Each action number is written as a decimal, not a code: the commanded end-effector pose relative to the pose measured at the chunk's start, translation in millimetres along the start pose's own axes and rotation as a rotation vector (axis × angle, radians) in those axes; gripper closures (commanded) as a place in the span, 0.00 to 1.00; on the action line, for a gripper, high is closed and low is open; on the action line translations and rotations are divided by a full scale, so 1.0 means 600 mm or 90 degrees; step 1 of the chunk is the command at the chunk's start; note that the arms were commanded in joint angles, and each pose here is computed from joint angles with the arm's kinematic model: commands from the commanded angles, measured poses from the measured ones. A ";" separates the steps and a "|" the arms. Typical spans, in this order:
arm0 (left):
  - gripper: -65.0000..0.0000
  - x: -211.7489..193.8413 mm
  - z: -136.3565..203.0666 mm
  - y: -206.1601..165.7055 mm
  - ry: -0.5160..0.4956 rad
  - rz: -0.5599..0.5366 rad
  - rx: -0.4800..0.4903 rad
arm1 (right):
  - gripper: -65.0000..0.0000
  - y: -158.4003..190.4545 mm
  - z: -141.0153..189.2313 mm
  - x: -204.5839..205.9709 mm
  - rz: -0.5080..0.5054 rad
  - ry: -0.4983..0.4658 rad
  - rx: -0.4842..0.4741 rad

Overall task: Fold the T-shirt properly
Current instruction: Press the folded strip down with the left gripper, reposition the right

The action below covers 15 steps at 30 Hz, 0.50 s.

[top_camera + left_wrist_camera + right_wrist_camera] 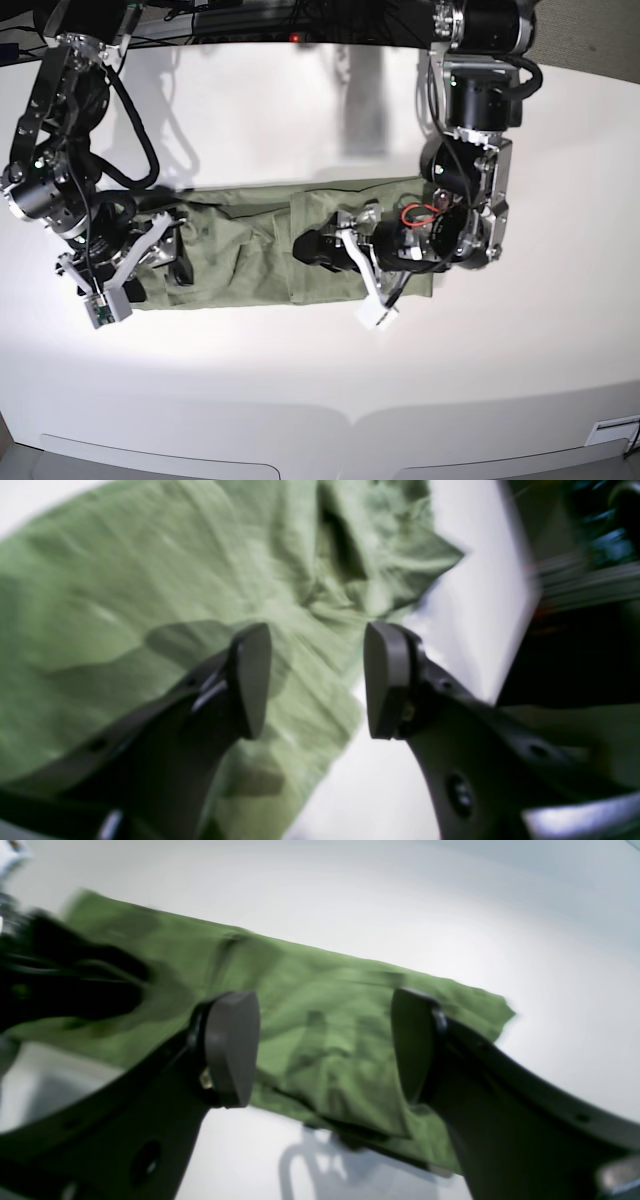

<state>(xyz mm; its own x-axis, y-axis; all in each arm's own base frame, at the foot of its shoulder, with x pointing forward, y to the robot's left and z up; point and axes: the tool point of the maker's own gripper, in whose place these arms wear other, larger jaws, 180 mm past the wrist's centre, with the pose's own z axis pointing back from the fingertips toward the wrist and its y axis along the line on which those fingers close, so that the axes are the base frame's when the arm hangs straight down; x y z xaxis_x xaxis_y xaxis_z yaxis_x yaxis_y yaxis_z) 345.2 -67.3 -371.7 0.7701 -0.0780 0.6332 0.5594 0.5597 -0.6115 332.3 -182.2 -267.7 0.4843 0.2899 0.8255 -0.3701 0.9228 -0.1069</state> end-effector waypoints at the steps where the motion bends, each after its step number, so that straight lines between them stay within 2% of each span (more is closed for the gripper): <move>1: 0.55 0.050 -0.001 -0.018 -0.043 -0.044 -0.009 | 0.37 -0.027 0.001 0.024 -0.004 -0.031 -0.034; 3: 0.55 0.056 -0.013 -0.019 -0.047 -0.088 0.013 | 0.37 -0.063 -0.015 0.009 -0.034 -0.009 -0.083; 6: 0.55 0.046 -0.031 -0.017 -0.017 -0.168 0.053 | 0.37 -0.115 -0.047 -0.012 -0.087 0.033 -0.115; 8: 0.55 0.031 -0.042 -0.019 0.020 -0.216 0.070 | 0.37 -0.149 -0.061 -0.037 -0.114 0.089 -0.118; 11: 0.55 0.013 -0.051 -0.006 0.066 -0.242 0.120 | 0.37 -0.185 -0.066 -0.075 -0.171 0.179 -0.092; 15: 0.55 0.011 -0.060 -0.002 0.078 -0.281 0.157 | 0.37 -0.241 -0.055 -0.102 -0.204 0.223 -0.106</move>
<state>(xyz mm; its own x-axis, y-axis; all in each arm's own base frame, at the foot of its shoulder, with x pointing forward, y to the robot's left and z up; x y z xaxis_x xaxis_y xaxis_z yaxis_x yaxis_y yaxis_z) 346.2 -90.1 -405.0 0.5514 -0.4719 0.6879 0.7551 0.6329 -0.1710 369.7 -321.1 -341.8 0.8379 0.0164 0.5455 -0.0333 0.9992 0.0211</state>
